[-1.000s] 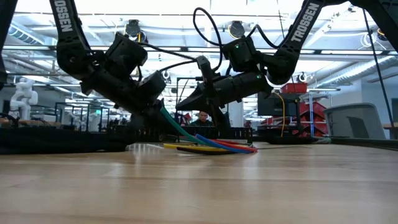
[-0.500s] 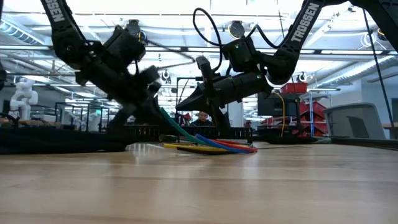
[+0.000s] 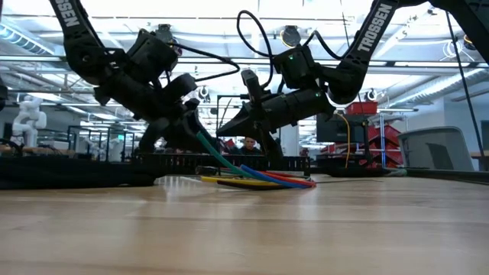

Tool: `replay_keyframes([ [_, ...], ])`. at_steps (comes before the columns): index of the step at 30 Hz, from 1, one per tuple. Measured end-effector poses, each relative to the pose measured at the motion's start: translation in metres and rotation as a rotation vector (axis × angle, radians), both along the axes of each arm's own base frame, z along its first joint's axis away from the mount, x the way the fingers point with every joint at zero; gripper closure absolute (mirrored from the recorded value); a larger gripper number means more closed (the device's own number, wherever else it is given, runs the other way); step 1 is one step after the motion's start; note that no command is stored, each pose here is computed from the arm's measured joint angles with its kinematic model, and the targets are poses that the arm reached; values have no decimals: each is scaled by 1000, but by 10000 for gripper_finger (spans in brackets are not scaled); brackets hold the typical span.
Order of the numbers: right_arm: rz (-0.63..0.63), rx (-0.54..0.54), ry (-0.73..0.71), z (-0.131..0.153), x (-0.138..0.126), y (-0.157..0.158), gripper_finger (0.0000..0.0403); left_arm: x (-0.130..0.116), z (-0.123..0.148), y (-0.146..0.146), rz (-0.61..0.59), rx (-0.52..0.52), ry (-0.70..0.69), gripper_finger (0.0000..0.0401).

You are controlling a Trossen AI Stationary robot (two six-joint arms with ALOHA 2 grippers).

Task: Ziptie cables
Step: Wrap the cable wires using a zip tie

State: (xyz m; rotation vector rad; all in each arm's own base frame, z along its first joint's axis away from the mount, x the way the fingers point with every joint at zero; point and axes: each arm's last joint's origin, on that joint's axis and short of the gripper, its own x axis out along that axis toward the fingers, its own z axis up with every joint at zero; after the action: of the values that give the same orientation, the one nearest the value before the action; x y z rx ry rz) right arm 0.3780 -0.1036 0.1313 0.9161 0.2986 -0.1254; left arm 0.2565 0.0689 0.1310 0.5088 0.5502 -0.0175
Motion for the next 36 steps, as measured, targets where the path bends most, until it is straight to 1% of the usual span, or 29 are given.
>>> replay_keyframes([
  [4, 0, -1, 0, 0, 0, 0, 403, 3, -7, 1, -14, 27, 5, 264],
  [8, 0, -1, -7, 1, 0, 0, 403, 6, -16, 3, 12, 42, 13, 264],
  [11, 0, -1, -6, 1, 0, 0, 403, 11, -16, 4, 24, 50, 7, 263],
  [18, 0, 2, -5, 0, 0, 0, 403, 18, -24, 7, 29, 48, 29, 263],
  [29, -1, 3, -10, 1, 0, 0, 403, 18, -27, 7, 29, 45, 41, 264],
  [36, -2, 4, -11, 1, 0, 0, 403, 18, -28, 7, 28, 43, 47, 286],
])
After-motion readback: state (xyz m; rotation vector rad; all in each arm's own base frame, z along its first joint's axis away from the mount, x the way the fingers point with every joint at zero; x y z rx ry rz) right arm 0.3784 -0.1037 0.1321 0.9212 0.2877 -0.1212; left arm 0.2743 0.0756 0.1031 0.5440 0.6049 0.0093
